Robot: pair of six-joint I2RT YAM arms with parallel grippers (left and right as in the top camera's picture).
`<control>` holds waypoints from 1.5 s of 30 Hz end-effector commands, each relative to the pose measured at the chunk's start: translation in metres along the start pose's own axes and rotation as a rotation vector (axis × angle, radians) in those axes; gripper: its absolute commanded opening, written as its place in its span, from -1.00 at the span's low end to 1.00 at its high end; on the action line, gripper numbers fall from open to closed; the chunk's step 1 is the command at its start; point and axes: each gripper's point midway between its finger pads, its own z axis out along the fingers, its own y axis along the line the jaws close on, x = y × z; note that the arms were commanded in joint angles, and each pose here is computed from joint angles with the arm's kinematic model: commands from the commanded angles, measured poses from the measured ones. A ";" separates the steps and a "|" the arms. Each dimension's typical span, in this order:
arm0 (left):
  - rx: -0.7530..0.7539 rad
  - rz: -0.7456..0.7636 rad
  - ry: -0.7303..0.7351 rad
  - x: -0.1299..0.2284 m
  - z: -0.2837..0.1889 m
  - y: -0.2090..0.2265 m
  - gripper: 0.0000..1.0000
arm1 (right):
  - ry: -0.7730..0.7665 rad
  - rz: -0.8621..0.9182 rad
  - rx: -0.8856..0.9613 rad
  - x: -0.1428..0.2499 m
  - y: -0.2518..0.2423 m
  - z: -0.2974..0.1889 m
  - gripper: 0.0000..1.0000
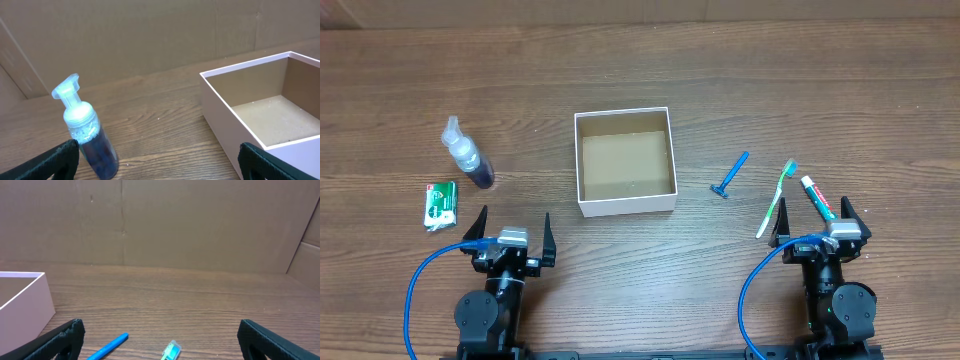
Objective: Pack container
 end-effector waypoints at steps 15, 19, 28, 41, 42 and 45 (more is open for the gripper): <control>-0.013 -0.010 -0.005 0.000 -0.001 0.002 1.00 | -0.005 0.001 0.012 0.001 -0.002 0.000 1.00; -0.013 -0.010 -0.005 0.000 -0.001 0.002 1.00 | -0.005 0.001 0.012 0.001 -0.002 0.000 1.00; -0.013 -0.010 -0.005 0.000 -0.001 0.002 1.00 | -0.005 0.001 0.012 0.001 -0.002 0.000 1.00; -0.013 -0.010 -0.005 0.000 -0.001 0.002 1.00 | -0.005 0.001 0.012 0.001 -0.002 0.000 1.00; -0.012 -0.010 -0.006 0.000 -0.001 0.002 1.00 | -0.005 0.001 0.012 0.001 -0.002 0.000 1.00; -0.013 -0.010 -0.005 0.000 -0.001 0.002 1.00 | -0.005 0.001 0.013 0.001 -0.002 0.000 1.00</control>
